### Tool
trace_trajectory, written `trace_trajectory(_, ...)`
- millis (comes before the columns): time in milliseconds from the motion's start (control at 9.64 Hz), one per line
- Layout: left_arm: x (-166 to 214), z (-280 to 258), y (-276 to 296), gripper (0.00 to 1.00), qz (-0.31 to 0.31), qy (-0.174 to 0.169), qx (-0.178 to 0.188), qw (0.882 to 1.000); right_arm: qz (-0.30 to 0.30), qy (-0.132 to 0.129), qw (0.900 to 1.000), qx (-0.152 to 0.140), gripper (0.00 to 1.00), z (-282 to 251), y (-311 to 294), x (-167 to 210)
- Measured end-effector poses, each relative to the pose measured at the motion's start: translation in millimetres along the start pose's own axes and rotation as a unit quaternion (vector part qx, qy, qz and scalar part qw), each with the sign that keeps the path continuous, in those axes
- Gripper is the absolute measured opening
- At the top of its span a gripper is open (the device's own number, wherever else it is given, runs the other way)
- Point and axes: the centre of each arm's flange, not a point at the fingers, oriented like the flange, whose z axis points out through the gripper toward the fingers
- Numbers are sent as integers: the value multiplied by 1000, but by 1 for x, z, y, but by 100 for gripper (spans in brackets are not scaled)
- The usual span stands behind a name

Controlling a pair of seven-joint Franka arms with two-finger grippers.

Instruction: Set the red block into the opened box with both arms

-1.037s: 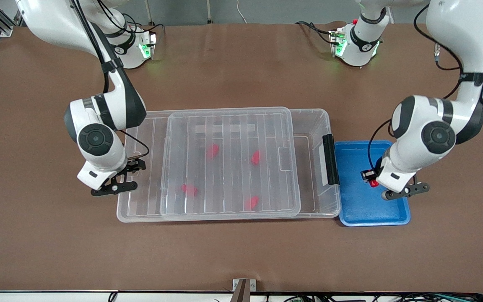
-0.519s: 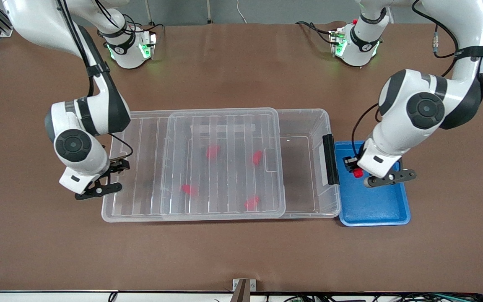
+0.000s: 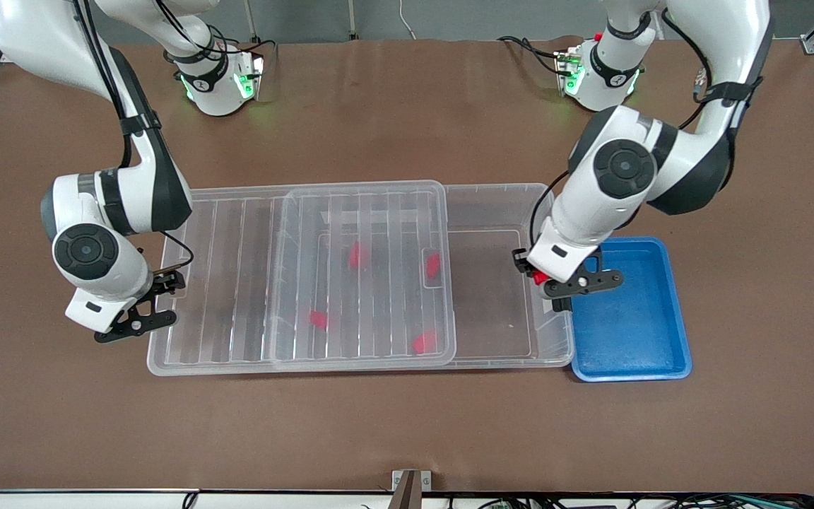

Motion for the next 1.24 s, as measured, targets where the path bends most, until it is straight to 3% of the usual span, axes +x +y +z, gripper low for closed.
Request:
trace_trajectory(415, 4, 69, 18, 35, -25, -13, -21, 999, 15, -2, 1000, 5, 100, -30, 20, -3)
trace_trajectory(726, -14, 120, 41, 35, -24, -22, -10, 999, 74, 7, 996, 58, 100, -131, 61, -25)
trace_trajectory(1037, -27, 178, 45, 35, -11, -25, 29, 999, 176, 53, 977, 106, 100, -197, 143, -93)
trace_trajectory(1244, -29, 198, 44, 35, -10, -31, 26, 999, 223, 38, 964, 138, 100, -219, 180, -151)
